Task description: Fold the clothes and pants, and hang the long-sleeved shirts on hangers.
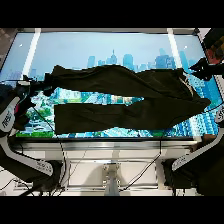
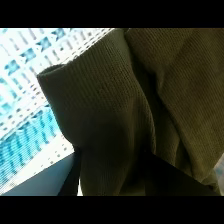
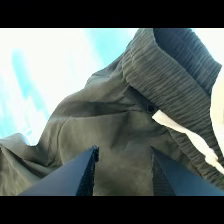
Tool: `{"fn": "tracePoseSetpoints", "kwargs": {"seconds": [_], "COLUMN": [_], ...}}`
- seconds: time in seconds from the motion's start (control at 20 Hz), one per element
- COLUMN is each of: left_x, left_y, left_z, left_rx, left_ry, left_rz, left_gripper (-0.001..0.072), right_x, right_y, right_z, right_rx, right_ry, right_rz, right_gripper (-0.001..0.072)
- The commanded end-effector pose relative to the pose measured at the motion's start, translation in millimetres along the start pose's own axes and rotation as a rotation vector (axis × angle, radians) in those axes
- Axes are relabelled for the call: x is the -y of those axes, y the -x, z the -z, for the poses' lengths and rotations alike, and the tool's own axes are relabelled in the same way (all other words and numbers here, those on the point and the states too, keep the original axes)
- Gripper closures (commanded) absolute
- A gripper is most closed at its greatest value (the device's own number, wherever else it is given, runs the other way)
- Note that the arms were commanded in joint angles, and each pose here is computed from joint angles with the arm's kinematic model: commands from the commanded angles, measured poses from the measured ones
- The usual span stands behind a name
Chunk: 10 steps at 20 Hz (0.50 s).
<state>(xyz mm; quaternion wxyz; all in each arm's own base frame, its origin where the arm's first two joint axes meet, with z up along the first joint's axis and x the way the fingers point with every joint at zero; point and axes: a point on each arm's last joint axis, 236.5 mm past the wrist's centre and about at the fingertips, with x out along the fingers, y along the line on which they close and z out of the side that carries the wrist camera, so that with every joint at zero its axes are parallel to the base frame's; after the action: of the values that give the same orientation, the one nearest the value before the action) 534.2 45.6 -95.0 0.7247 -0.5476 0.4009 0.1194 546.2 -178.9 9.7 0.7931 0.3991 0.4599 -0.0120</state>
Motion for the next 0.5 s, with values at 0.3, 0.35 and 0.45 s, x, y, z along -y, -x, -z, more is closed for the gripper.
{"fn": "tracePoseSetpoints", "kwargs": {"seconds": [0.3, 0.35, 0.45], "left_x": [-13.3, -13.1, -8.6], "left_y": [-12.2, -12.1, -11.3], "left_z": [6.0, 6.0, 6.6], "left_rx": [-0.014, -0.014, -0.017], "left_ry": [-0.002, -0.002, 0.021], "left_rz": [-0.03, -0.029, -0.013], "left_gripper": [0.0249, 0.0332, 0.0696], "right_x": [0.3, 0.3, 0.2], "right_y": [-0.1, -0.1, -0.1], "right_z": [0.5, 0.5, 0.7], "right_rx": [-0.002, -0.002, -0.003], "right_ry": [0.002, 0.002, 0.002], "right_rz": [0.004, 0.004, 0.004], "right_gripper": [0.0327, 0.0327, 0.0327]}}
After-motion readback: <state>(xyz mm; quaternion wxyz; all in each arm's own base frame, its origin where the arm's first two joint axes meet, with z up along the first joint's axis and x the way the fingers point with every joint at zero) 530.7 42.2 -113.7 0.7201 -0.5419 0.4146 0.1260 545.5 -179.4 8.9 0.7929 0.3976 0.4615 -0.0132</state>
